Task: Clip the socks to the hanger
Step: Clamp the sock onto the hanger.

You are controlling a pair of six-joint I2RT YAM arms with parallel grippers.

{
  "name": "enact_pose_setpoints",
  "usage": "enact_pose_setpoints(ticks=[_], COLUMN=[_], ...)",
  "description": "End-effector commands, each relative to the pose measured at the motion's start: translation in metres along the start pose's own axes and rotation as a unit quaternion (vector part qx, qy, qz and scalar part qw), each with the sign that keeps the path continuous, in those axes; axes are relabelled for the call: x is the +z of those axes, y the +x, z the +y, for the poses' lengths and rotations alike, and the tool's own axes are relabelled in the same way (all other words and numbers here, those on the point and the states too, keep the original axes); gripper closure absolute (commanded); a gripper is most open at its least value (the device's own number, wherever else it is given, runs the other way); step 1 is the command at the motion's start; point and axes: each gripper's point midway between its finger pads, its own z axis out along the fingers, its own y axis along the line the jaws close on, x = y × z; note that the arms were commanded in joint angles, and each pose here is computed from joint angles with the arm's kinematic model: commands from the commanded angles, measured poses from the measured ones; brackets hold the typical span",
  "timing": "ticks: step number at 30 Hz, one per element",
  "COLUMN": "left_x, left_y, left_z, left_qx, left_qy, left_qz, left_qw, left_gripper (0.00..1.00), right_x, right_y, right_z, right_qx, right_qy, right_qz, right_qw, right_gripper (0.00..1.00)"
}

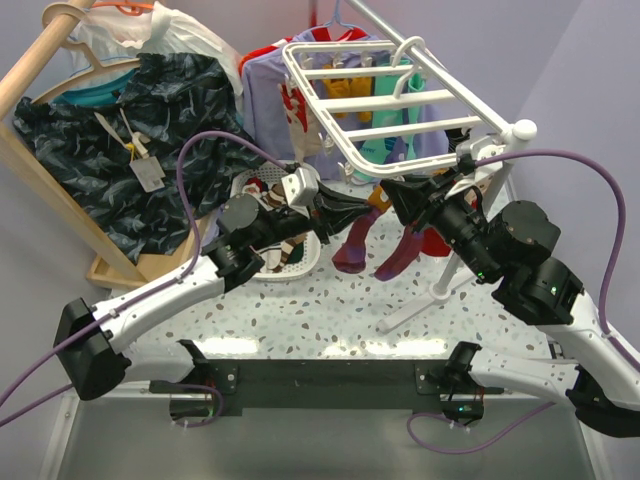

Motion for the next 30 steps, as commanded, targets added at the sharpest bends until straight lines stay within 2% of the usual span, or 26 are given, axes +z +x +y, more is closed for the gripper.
enact_pose_setpoints(ticks=[1,16,18,19,22,25,30], left_x=[0.009,0.016,0.016,0.016,0.017,0.016,0.012], left_y=[-0.037,-0.055,-0.055,-0.055,-0.053,-0.050,-0.050], left_z=[-0.008,-0.016,-0.016,-0.016,-0.016,-0.016,-0.013], left_qx=[0.022,0.027,0.027,0.027,0.026,0.025,0.028], left_qy=[0.016,0.019,0.018,0.018,0.019,0.019,0.007], left_qz=[-0.050,-0.076,-0.077,-0.077,-0.075,-0.072,-0.073], left_qw=[0.998,0.997,0.997,0.997,0.997,0.997,0.997], left_gripper=[1.00,1.00,1.00,0.99,0.95,0.92,0.68], right_x=[0.003,0.002,0.001,0.001,-0.001,-0.003,-0.008], right_y=[-0.004,0.002,0.002,0.002,0.001,-0.002,-0.005], right_z=[0.008,0.003,0.002,0.000,-0.003,-0.007,-0.020], right_qx=[-0.001,-0.003,-0.003,-0.003,-0.004,-0.002,-0.001], right_qy=[-0.019,-0.008,-0.005,-0.002,0.006,0.015,0.048], right_qz=[-0.010,-0.004,-0.005,-0.005,-0.008,-0.013,-0.020], right_qw=[1.000,1.000,1.000,1.000,1.000,1.000,0.999], right_gripper=[0.87,0.87,0.77,0.64,0.47,0.40,0.38])
